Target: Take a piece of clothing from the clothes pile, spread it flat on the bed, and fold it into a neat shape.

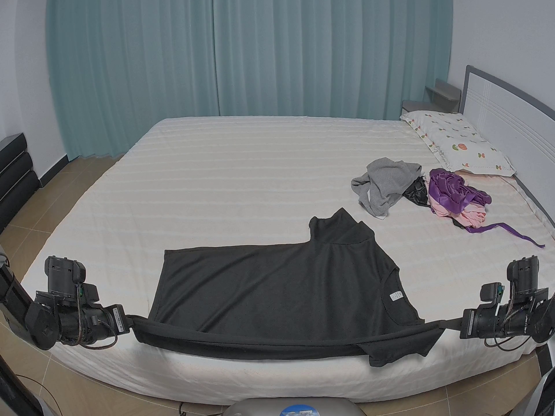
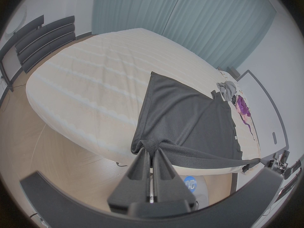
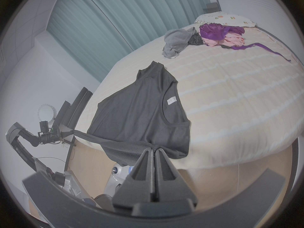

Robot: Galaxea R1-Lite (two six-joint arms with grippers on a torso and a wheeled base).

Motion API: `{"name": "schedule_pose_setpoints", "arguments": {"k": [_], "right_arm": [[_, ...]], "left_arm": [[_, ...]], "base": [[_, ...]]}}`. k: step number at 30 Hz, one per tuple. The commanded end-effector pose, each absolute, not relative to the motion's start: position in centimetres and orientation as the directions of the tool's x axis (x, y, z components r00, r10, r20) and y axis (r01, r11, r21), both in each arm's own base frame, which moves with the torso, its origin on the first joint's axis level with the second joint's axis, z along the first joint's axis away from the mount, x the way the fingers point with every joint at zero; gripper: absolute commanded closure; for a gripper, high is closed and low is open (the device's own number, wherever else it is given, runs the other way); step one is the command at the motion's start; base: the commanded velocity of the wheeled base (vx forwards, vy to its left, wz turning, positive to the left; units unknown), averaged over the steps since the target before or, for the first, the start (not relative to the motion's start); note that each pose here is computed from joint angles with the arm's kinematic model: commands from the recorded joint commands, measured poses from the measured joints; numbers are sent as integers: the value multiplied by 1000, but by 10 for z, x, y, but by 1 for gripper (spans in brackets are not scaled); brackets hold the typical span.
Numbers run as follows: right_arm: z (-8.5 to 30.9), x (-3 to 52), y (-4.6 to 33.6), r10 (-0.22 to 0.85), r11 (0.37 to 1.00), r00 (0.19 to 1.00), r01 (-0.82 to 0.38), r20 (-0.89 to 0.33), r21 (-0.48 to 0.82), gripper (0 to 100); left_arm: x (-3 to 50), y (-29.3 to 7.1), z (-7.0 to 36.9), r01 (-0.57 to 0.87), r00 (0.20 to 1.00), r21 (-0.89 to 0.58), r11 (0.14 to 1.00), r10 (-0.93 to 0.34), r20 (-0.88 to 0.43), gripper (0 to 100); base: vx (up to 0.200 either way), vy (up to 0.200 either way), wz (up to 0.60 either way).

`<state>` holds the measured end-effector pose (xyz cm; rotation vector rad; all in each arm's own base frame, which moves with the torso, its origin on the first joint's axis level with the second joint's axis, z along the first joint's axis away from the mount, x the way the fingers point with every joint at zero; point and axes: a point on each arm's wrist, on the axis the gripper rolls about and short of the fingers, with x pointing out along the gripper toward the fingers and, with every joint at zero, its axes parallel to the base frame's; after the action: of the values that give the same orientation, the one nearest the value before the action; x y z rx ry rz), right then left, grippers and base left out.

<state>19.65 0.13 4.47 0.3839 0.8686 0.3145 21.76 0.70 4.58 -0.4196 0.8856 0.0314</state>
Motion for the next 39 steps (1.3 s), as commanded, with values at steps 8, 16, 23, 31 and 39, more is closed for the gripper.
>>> {"name": "schedule_pose_setpoints", "arguments": {"k": [8, 16, 23, 31, 39], "right_arm": [[36, 240, 1, 414, 885, 613, -97, -673, 456, 100], [33, 260, 0, 414, 881, 623, -90, -664, 464, 100], [34, 262, 0, 414, 880, 624, -88, -663, 466, 100], [34, 262, 0, 416, 879, 624, -90, -662, 468, 100], [37, 267, 0, 418, 868, 635, -69, -650, 491, 100]], "left_arm": [[249, 2, 32, -231, 620, -359, 904, -148, -770, 100], [269, 2, 37, -245, 656, -347, 906, -108, -747, 100], [263, -1, 43, -241, 647, -343, 908, -113, -754, 100], [255, -1, 60, -232, 664, -348, 908, -114, -739, 100], [255, -1, 52, -249, 630, -339, 907, -115, -768, 100]], "base": [[0, 0, 0], [0, 0, 0], [0, 0, 0], [0, 0, 0], [0, 0, 0]]}}
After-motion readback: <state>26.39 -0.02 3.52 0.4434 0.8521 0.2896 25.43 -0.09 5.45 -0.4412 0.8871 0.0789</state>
